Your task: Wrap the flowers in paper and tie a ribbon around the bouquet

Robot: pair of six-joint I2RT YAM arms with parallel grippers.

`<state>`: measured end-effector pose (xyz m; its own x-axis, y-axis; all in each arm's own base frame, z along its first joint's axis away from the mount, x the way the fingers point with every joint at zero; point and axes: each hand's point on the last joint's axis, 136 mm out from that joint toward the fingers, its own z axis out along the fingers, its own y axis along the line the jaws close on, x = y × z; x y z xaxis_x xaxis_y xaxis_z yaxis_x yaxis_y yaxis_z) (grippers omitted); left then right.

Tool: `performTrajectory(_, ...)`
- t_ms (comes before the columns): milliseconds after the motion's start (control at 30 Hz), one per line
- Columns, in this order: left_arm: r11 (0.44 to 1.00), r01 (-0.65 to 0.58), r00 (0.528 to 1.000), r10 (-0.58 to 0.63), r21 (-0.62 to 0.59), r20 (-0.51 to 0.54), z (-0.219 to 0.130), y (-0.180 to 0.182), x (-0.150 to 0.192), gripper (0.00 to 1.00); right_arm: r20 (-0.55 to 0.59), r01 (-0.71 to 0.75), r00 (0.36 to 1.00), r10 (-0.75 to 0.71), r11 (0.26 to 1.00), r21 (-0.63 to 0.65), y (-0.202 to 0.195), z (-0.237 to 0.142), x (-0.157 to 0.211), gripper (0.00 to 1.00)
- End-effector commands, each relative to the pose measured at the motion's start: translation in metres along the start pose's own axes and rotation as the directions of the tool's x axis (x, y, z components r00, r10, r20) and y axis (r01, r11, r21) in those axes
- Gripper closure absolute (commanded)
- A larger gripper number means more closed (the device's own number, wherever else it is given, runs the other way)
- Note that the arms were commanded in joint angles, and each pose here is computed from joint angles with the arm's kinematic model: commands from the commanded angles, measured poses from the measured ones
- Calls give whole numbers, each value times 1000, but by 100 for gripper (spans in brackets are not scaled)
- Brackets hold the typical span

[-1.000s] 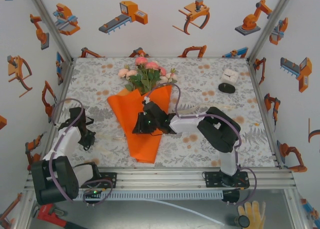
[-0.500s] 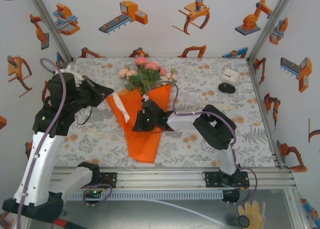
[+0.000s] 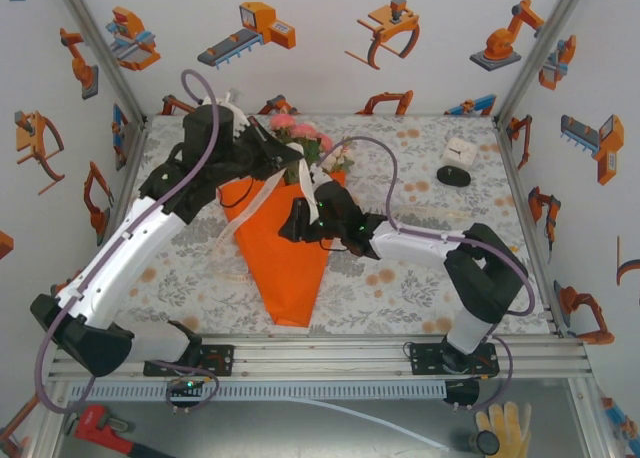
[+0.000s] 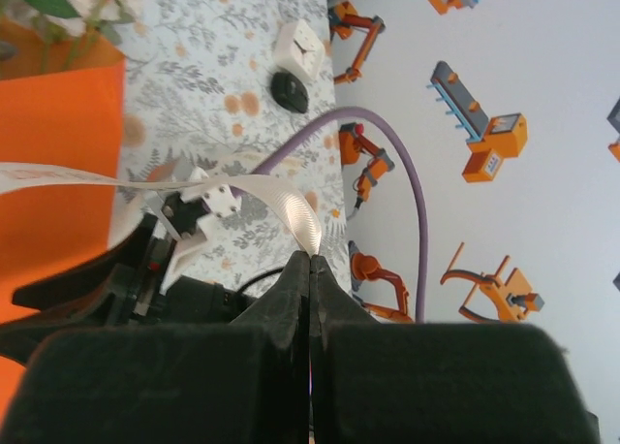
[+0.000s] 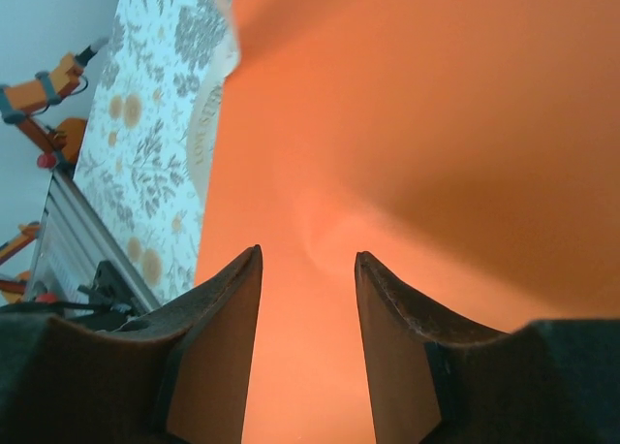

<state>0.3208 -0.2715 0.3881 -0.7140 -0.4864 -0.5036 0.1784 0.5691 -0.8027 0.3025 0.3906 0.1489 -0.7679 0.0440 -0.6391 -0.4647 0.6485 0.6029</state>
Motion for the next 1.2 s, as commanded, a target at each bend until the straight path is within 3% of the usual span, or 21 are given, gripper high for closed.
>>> performTrajectory(0,996,35,999,-38,86,32,15,-25,1,100,3,26,1000,-26,999,-34,-7,0,7,57)
performTrajectory(167,996,82,996,-81,36,-34,52,-2,27,100,68,40,997,-31,989,-142,-1,-25,5,49)
performTrajectory(333,995,97,992,-96,11,-81,70,7,48,100,248,-21,965,80,972,-233,-14,-60,-33,39)
performTrajectory(567,992,128,979,-124,15,-160,103,8,85,100,397,-59,908,133,979,-193,-63,-112,-60,38)
performTrajectory(700,999,-16,984,10,-31,-180,121,17,102,100,443,-295,846,298,952,-77,-141,-153,-59,41)
performTrajectory(767,994,-96,980,87,-44,-179,127,23,111,100,390,-441,843,370,891,107,-186,-164,-38,41)
performTrajectory(833,993,-113,972,105,-24,-212,134,25,122,100,314,-421,894,319,836,352,-215,-175,-21,41)
performTrajectory(900,992,-125,960,125,18,-249,141,22,137,100,285,-440,897,339,750,494,-246,-185,-13,41)
performTrajectory(967,989,-138,952,147,52,-269,147,17,147,100,274,-487,872,405,664,567,-272,-193,-6,41)
performTrajectory(1033,981,-159,938,185,109,-294,151,7,159,100,269,-489,868,418,623,610,-287,-197,-7,39)
performTrajectory(1167,963,-226,910,262,143,-323,154,-1,178,100,267,-490,869,415,656,574,-305,-185,-34,36)
